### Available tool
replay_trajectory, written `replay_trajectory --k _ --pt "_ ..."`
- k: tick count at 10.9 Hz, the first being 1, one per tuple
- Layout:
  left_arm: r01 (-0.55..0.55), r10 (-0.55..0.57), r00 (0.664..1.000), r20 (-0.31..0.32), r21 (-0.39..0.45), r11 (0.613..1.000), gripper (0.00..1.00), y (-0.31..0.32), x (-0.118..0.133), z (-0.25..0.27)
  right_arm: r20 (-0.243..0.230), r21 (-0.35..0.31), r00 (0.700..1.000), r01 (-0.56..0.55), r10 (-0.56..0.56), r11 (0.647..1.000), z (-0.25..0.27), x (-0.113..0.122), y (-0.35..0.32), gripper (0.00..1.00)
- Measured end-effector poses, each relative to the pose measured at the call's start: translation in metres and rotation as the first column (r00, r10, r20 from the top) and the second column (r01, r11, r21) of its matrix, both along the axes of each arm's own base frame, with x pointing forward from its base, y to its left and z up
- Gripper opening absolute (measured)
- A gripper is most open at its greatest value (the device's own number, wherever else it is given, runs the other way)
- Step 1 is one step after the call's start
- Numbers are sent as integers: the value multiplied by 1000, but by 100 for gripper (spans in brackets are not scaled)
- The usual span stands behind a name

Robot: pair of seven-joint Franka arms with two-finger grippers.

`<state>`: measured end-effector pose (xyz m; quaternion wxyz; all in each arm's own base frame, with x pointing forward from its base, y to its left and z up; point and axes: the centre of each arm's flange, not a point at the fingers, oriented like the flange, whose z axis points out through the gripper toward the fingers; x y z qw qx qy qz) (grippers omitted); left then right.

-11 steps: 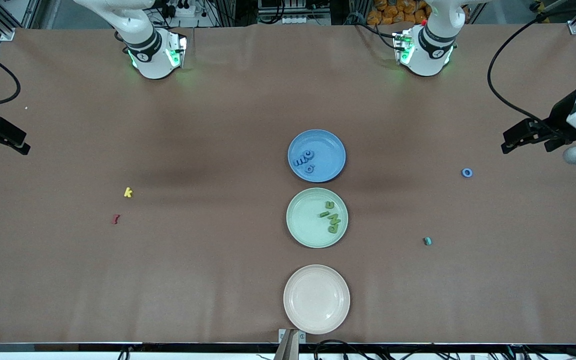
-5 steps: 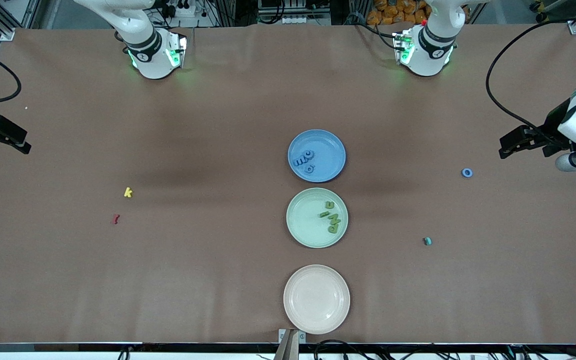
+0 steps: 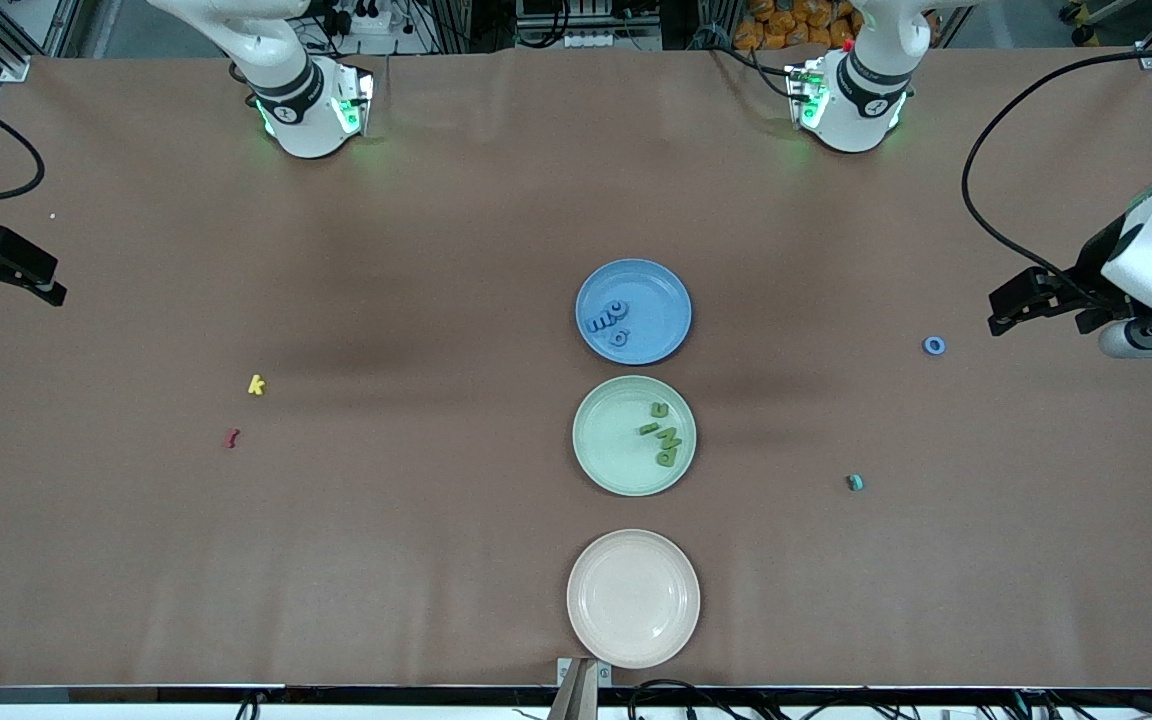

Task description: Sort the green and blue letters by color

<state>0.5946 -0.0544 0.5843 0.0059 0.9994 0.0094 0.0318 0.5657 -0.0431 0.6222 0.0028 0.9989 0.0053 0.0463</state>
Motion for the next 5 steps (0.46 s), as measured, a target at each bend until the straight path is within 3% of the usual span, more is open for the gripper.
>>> replay_trajectory --k 5 --pt "22 -22 1000 6 -1 1000 100 -13 0 1 0 0 1000 0 0 1000 0 0 -1 100"
